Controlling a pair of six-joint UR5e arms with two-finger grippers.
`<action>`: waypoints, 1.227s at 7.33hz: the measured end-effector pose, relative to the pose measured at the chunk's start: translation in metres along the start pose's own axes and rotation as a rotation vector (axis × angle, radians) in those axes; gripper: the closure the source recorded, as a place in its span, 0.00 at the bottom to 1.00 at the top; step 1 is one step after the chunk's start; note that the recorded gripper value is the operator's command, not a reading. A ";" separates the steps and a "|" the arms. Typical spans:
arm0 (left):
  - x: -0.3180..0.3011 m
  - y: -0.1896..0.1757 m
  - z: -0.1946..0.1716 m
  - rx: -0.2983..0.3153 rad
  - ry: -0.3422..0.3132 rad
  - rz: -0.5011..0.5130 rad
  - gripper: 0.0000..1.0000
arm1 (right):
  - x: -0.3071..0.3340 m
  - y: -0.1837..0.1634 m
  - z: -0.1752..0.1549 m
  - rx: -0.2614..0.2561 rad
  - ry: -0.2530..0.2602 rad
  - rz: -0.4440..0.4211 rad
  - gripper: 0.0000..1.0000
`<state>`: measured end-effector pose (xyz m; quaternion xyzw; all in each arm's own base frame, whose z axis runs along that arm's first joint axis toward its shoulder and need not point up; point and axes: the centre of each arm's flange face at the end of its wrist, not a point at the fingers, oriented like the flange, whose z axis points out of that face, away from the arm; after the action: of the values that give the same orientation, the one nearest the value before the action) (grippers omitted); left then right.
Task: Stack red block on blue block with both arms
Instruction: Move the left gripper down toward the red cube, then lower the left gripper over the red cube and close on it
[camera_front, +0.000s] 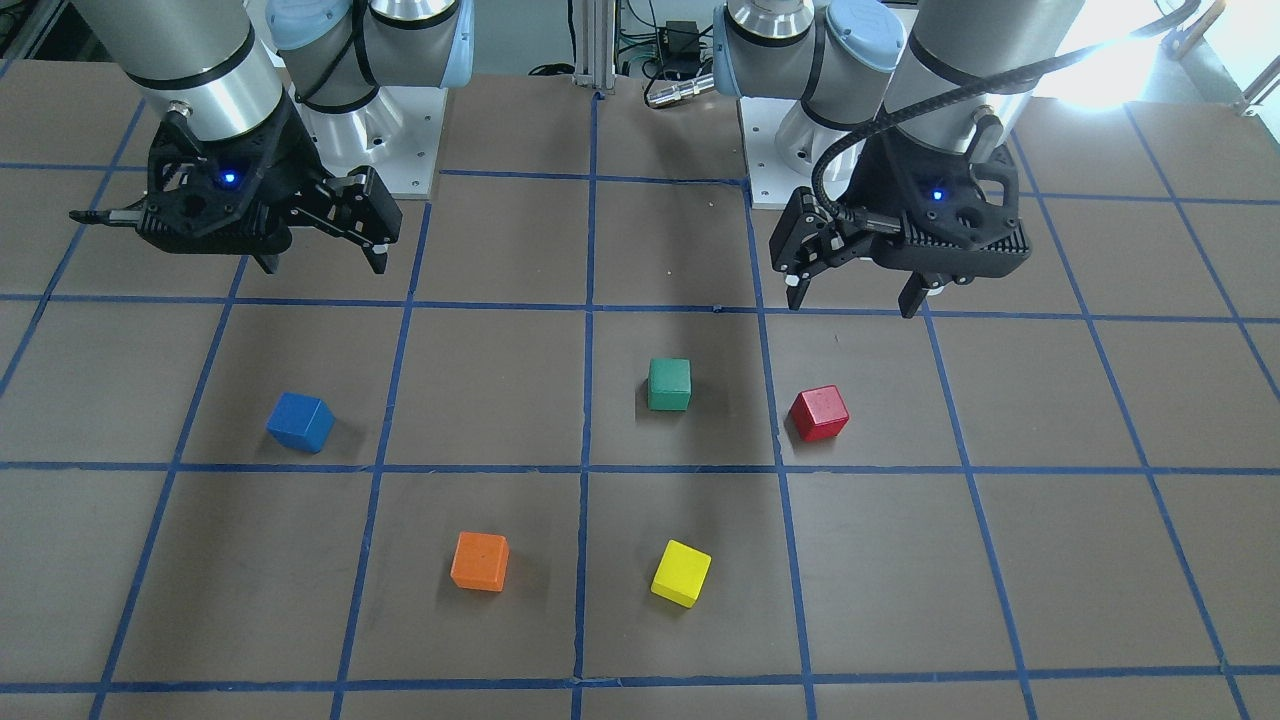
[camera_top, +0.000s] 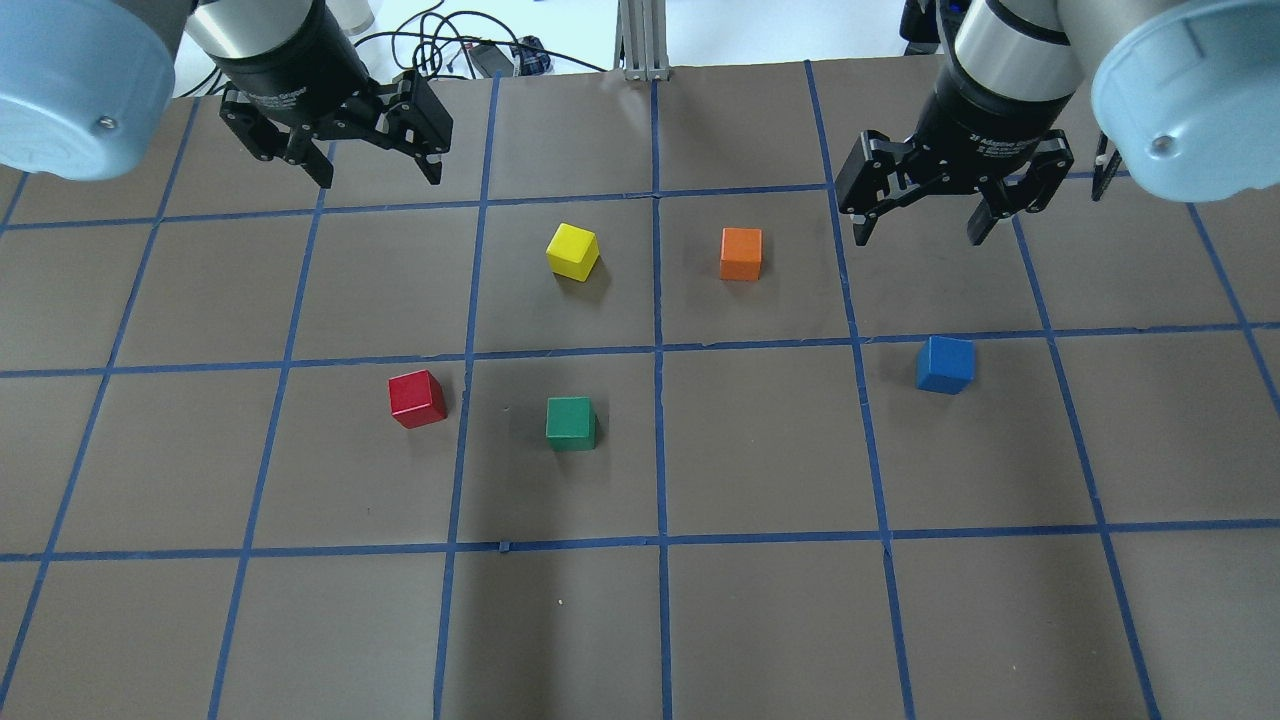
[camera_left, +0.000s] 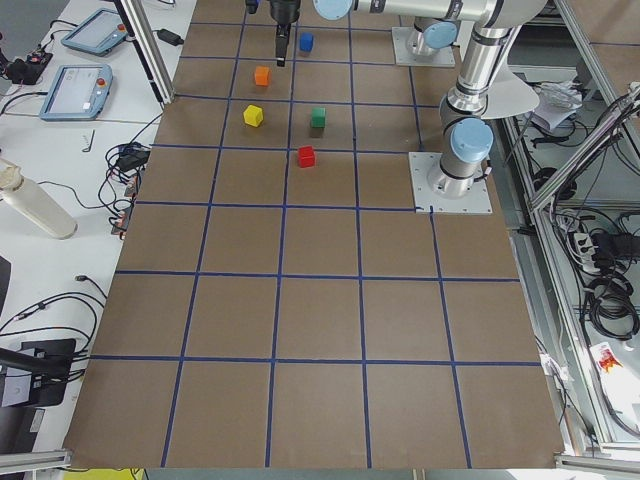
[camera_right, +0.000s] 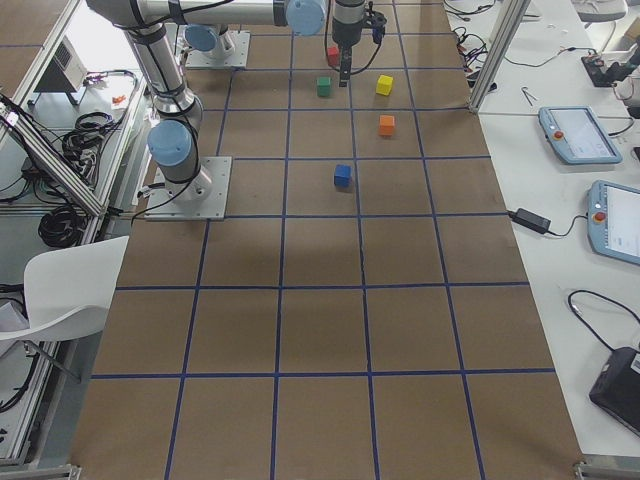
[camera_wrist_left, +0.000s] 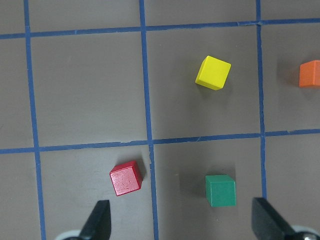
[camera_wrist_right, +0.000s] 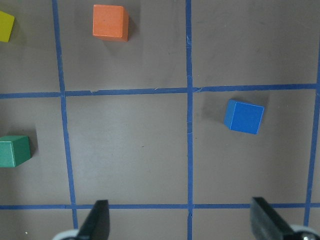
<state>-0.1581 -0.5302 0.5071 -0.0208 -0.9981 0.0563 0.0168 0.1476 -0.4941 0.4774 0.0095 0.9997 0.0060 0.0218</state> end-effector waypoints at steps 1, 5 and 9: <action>0.000 0.002 0.002 -0.002 -0.001 0.002 0.00 | 0.000 0.000 0.000 0.000 0.002 0.000 0.00; -0.012 0.010 0.047 -0.067 -0.011 0.016 0.00 | 0.000 -0.001 0.001 0.000 0.002 0.003 0.00; -0.067 0.043 0.187 -0.143 -0.012 -0.045 0.00 | 0.001 -0.002 0.001 0.001 0.011 0.002 0.00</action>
<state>-0.0965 -0.5112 0.3142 0.0008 -0.9998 -0.0154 0.0103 0.1463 -0.4960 0.4763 0.0106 0.9998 0.0055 0.0162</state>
